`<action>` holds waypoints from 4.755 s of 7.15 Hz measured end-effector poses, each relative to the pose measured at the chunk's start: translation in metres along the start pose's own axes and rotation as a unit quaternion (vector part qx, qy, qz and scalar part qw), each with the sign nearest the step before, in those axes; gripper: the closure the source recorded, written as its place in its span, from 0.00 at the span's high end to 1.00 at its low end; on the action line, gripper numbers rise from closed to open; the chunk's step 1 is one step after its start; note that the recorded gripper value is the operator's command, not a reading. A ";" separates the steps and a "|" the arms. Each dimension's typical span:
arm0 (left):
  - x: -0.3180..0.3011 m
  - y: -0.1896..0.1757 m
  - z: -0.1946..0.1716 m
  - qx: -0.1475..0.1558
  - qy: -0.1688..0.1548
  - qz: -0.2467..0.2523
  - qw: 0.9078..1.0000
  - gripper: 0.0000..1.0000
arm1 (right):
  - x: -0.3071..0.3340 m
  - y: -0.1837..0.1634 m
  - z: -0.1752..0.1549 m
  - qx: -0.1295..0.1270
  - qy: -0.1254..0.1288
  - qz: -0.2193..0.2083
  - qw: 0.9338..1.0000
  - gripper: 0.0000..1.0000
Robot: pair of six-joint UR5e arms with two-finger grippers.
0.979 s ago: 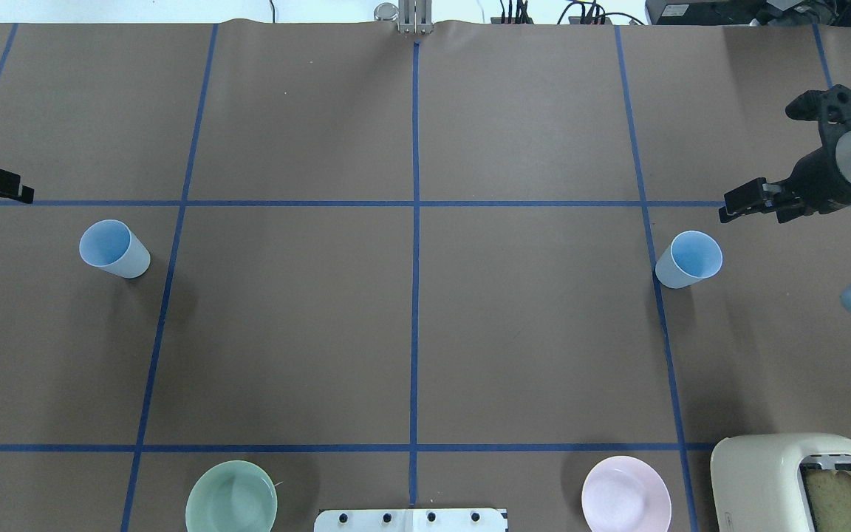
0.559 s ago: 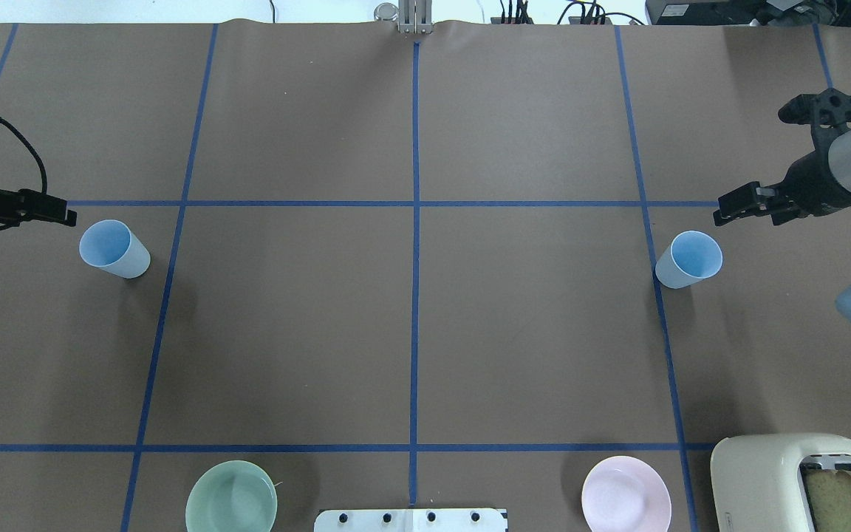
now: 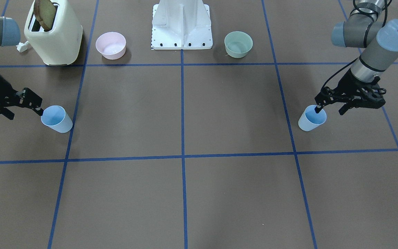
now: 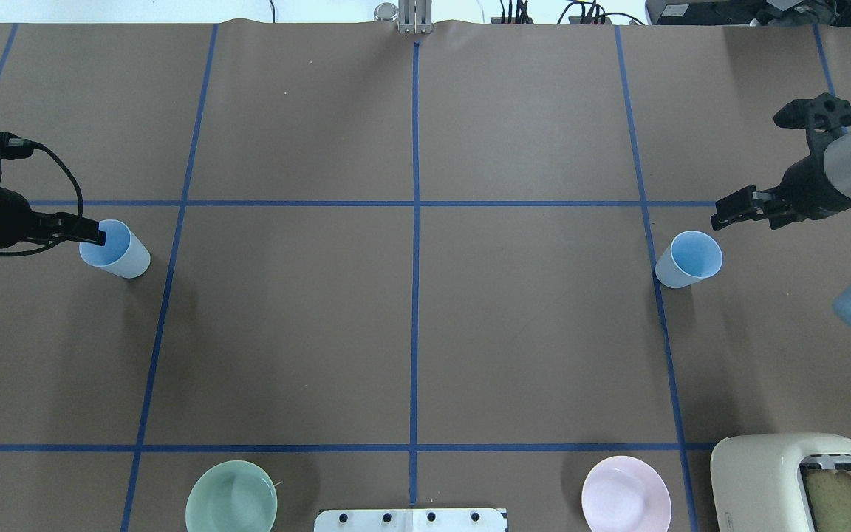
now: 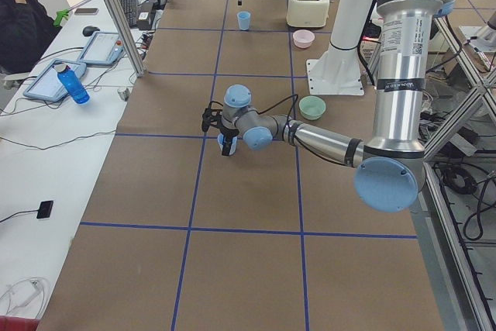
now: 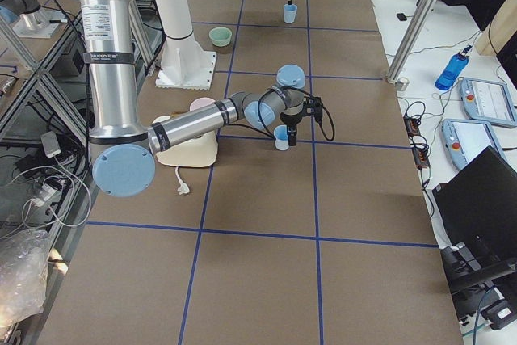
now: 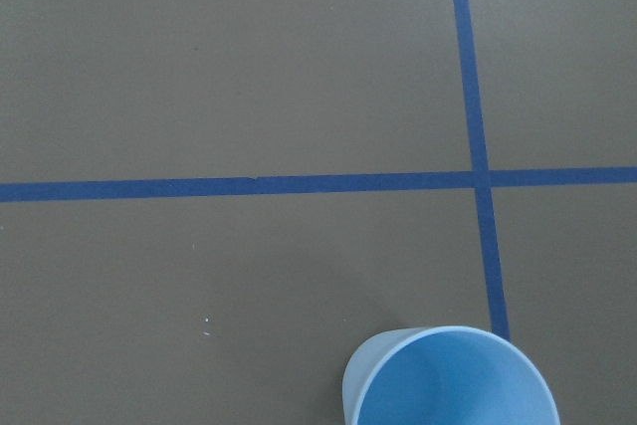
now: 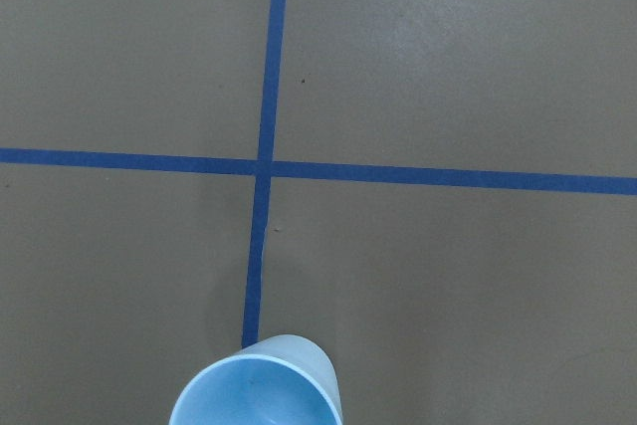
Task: Stack blue cups with both arms
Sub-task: 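Move the left gripper toward its blue cup while the right gripper approaches the other cup, then close the left gripper on its blue cup rim while the right gripper grasps its cup, then lift both blue cups and carry them toward the table center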
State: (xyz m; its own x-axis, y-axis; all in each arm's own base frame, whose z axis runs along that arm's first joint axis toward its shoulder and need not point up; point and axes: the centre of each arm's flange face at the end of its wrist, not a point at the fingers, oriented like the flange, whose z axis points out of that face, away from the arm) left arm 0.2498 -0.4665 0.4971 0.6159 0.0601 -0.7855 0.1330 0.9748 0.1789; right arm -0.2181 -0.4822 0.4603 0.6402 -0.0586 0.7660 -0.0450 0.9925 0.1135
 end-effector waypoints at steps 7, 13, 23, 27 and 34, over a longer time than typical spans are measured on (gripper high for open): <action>0.000 0.001 0.008 -0.004 -0.006 0.002 1.000 0.97 | -0.009 0.017 0.031 -0.013 0.024 -0.017 0.999 1.00; -0.001 0.000 0.014 -0.008 -0.009 0.000 1.000 0.68 | -0.009 0.028 0.042 -0.020 0.030 -0.024 0.999 1.00; 0.012 -0.006 0.012 -0.010 0.001 0.001 1.000 0.00 | -0.007 0.029 0.045 -0.023 0.032 -0.023 0.999 1.00; 0.039 -0.009 -0.010 -0.025 0.016 0.001 1.000 0.00 | -0.008 0.028 0.055 -0.027 0.038 -0.024 0.999 1.00; 0.061 -0.019 -0.019 -0.030 0.011 -0.003 0.999 0.00 | -0.028 0.014 0.057 -0.019 0.031 0.015 0.999 0.00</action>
State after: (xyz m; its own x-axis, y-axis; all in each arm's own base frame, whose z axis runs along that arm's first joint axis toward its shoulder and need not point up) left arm 0.2701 -0.4767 0.4344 0.5983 0.0578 -0.7992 0.0890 0.9864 0.1379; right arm -0.2803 -0.4733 0.4767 0.6856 -0.0240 0.7276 -0.0364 0.9971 0.0671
